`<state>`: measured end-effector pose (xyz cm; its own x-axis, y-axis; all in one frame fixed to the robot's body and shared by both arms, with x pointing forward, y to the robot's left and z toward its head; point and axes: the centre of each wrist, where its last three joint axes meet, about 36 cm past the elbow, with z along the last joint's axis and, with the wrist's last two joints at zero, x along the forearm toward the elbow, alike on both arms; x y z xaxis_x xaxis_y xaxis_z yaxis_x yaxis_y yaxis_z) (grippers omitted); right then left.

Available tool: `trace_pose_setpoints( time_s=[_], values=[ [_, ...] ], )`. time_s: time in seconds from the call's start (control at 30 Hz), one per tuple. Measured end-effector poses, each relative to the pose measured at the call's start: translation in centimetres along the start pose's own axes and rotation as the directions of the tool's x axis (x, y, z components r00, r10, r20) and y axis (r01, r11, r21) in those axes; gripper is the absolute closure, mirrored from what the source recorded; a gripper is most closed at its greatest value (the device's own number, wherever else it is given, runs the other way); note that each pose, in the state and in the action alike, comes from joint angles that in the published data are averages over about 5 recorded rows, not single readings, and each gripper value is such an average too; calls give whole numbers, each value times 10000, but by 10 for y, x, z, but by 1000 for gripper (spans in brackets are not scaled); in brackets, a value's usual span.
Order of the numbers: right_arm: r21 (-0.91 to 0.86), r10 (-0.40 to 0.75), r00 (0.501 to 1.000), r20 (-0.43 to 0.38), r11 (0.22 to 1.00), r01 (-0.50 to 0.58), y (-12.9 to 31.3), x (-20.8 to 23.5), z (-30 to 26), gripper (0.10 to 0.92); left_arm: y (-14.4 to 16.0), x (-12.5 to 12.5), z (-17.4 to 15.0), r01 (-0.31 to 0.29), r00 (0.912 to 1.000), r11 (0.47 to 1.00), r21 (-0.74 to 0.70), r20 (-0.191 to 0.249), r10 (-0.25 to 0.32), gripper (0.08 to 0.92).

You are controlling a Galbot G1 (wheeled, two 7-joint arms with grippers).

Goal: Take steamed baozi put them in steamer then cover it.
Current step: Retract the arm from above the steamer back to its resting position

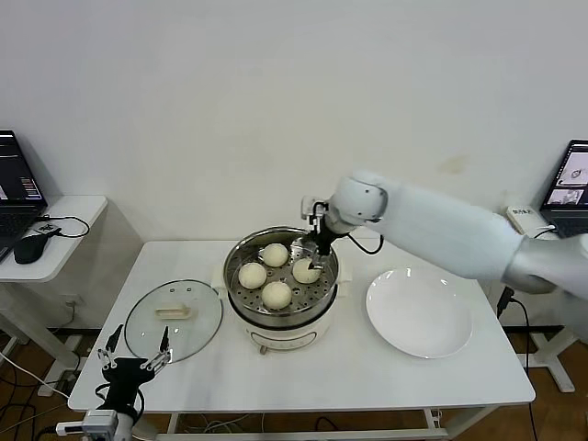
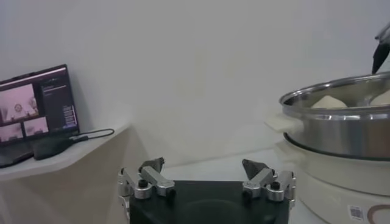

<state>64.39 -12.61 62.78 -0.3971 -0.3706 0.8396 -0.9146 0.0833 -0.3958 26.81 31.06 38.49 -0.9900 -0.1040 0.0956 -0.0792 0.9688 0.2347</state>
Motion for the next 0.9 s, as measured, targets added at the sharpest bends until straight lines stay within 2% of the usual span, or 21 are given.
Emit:
trace_pose_setpoints(
  time_s=[0.2, 0.4, 0.53, 0.67, 0.9],
  values=[
    [-1350, 1411, 9742, 1764, 9838, -1180, 33, 14, 39, 200, -1, -1, 1, -32, 10000, 10000, 23, 9, 32, 177],
    [-3011, 3152, 8908, 3273, 9284, -2178, 82, 13, 89, 200, -2, -1, 4, 13, 10000, 10000, 40, -48, -13, 177],
    [-4092, 4350, 8079, 3977, 8722, -2681, 116, 6, 121, 200, -4, -2, 8, 91, 9999, 10000, -20, -80, -91, 177],
    [-5090, 5588, 7039, 4385, 7999, -3180, 147, -2, 150, 200, -6, -5, 11, 204, 9997, 9997, -165, -113, -206, 177],
    [-6686, 7471, 5123, 4236, 6394, -3796, 208, -19, 193, 199, -8, -10, 18, 480, 9988, 9956, -807, 76, -476, 177]
  ],
)
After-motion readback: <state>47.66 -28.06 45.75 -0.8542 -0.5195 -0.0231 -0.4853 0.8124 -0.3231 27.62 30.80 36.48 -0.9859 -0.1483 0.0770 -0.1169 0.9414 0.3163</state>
